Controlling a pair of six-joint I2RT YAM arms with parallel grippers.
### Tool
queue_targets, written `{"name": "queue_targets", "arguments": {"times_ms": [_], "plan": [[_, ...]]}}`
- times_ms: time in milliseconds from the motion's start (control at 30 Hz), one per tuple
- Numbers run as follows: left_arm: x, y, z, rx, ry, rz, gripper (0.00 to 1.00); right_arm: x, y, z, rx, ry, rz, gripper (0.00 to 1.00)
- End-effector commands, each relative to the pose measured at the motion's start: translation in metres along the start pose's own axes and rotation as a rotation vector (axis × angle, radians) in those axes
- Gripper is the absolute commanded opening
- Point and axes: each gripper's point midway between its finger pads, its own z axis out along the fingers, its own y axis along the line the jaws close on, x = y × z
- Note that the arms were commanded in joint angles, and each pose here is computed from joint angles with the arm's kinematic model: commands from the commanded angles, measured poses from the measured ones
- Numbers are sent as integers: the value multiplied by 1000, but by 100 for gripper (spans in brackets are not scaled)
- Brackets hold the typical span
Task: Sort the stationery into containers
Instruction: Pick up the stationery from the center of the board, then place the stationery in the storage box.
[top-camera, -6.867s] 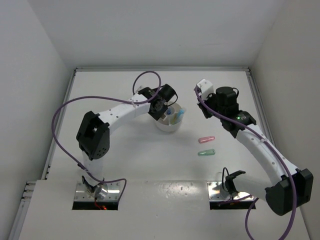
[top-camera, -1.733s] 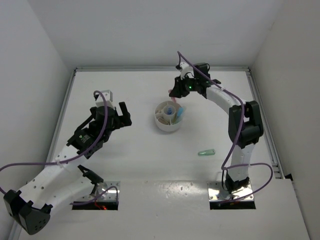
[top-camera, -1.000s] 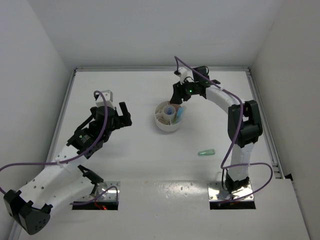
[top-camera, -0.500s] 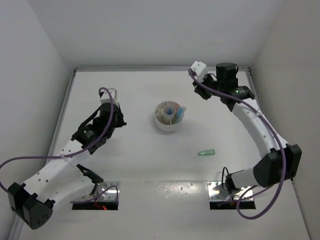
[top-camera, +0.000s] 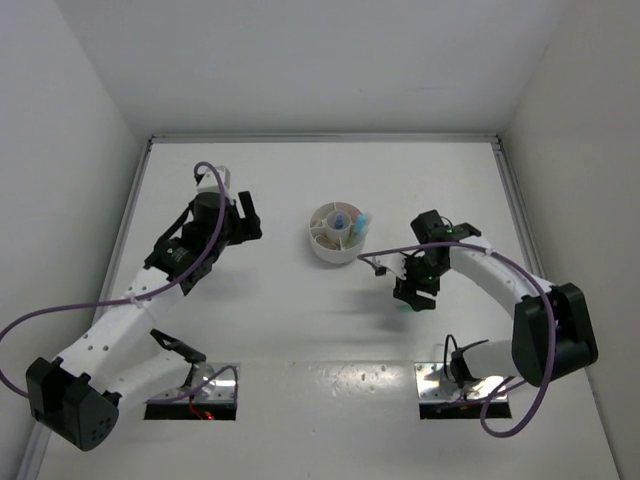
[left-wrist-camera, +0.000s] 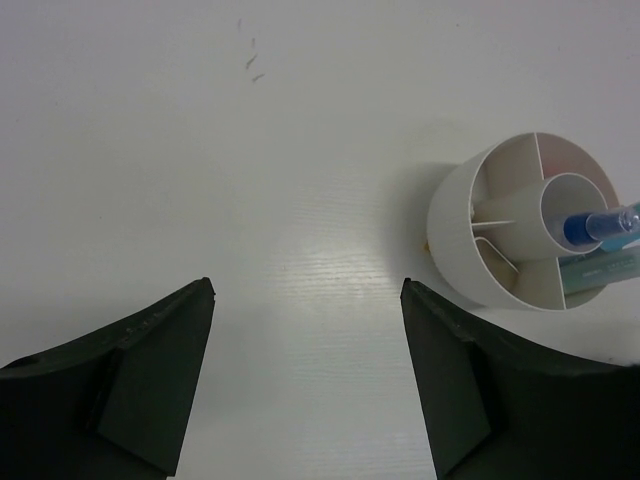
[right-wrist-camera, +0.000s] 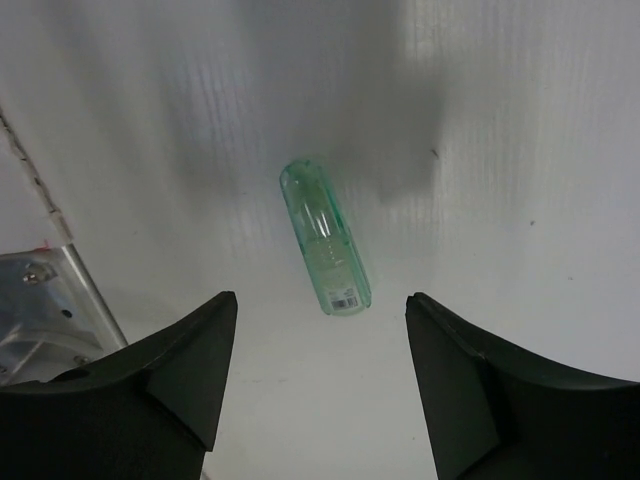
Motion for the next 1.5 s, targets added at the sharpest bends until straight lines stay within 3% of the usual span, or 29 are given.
{"name": "queue_targets", "arguments": {"times_ms": [0,567,667,767,800,900,1000,1200,1233,1367,1467], "plan": [[-11,-7,-3,43,-39,0,81,10,-6,13,51,28,-89,69],[-11,-7,-3,43,-39,0,81,23,-23,53,158,107,-85,65],[-13,-7,-5,46,-47,-3,81,26,-16,59,135,131,-90,57],[-13,-7,-5,46,-47,-3,81,30,-12,62,122,151,-95,37],[-13,-7,-5,46,-47,-3,81,30,-12,62,122,151,-95,25],[-13,-7,-5,46,-47,-3,81,25,-12,61,118,133,-71,11],[-13,-7,-5,46,-47,-3,81,-10,-20,40,122,25,-46,1],[-13,-7,-5,46,-47,-3,81,-147,-86,-72,339,-463,179,0],[-13,-7,-5,46,-47,-3,81,-167,-100,-92,369,-545,291,0],[-9,-5,-4,43,-39,0,81,-210,-150,-117,432,-669,500,0],[-9,-5,-4,43,-39,0,81,-235,-171,-121,405,-723,539,0]]}}
